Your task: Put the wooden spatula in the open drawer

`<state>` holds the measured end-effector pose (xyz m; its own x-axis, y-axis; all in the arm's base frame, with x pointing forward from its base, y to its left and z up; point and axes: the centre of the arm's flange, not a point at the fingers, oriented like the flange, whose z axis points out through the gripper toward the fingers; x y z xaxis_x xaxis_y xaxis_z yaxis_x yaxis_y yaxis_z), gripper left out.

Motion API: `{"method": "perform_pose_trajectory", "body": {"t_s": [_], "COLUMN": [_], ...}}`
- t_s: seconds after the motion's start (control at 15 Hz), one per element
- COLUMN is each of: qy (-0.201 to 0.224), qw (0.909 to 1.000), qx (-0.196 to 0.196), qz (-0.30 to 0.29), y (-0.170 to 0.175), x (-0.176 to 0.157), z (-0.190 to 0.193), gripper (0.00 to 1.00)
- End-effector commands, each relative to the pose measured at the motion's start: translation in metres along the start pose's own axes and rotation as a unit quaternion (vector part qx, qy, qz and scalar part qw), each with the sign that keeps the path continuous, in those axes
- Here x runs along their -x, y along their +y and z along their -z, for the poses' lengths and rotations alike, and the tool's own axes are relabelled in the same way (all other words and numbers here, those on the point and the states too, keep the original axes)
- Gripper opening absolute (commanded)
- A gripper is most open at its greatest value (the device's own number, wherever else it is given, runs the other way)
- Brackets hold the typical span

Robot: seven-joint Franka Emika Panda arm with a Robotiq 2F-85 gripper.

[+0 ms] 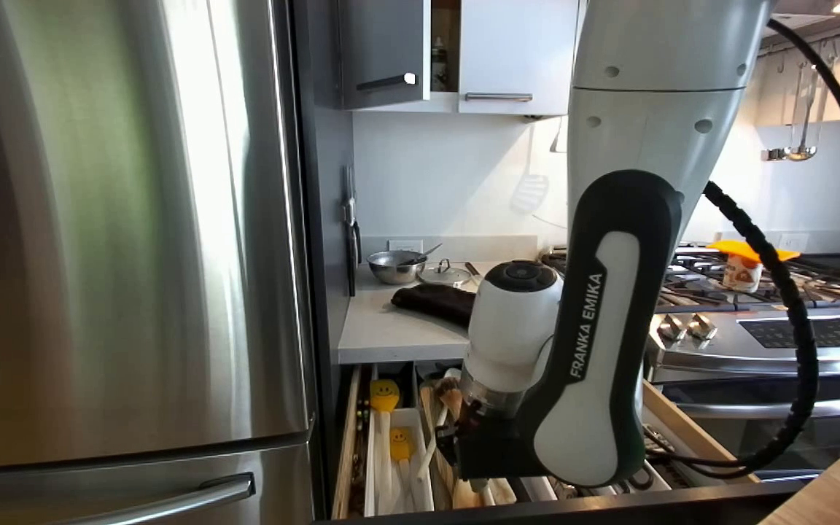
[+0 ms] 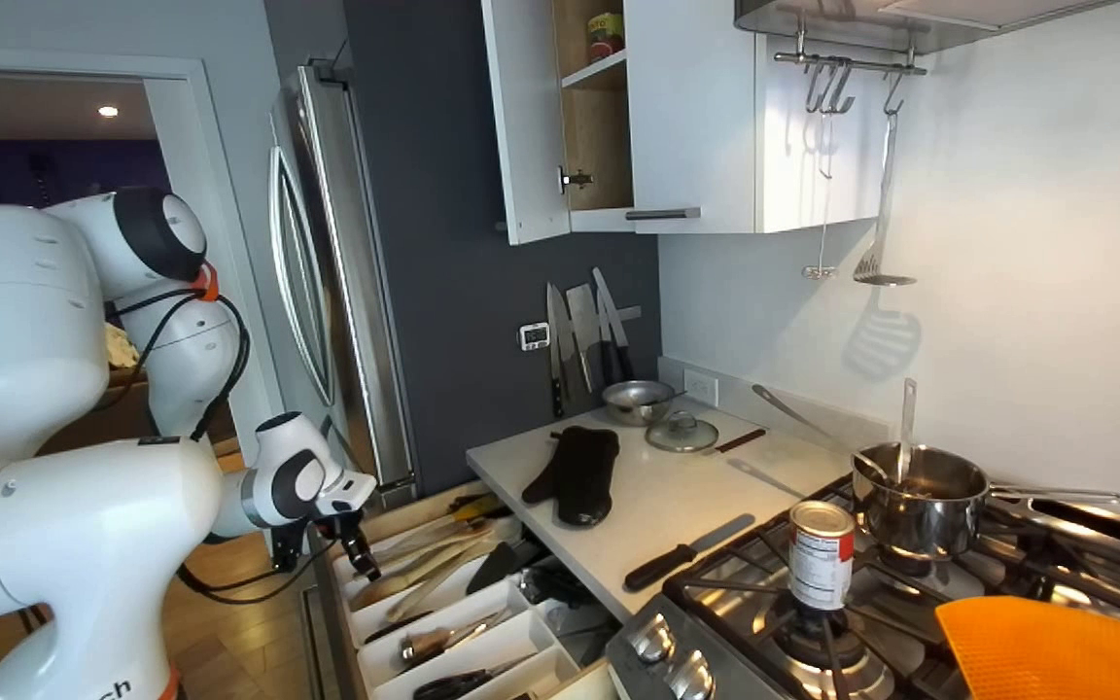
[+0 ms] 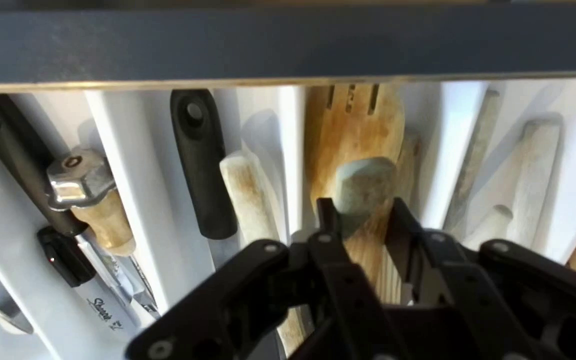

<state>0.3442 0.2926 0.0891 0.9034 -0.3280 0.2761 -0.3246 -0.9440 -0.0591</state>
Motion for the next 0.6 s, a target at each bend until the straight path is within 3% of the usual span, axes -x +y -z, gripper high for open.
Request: {"method": "perform_pose_trajectory", "body": {"t_s": [0.0,0.13,0.53], "qy": [-0.02,-0.017,0.035], "qw": [0.9998,0.9998,0.999], "qx": [-0.008,-0.005,0.011], "qz": [-0.001,0.002,0.024], "y": [0.007,0.009,0.012], "x": [-0.003,-0.009,-0.041], "z": [-0.008,-0.002,0.031], "gripper": [0.5,0.55,0.99]}}
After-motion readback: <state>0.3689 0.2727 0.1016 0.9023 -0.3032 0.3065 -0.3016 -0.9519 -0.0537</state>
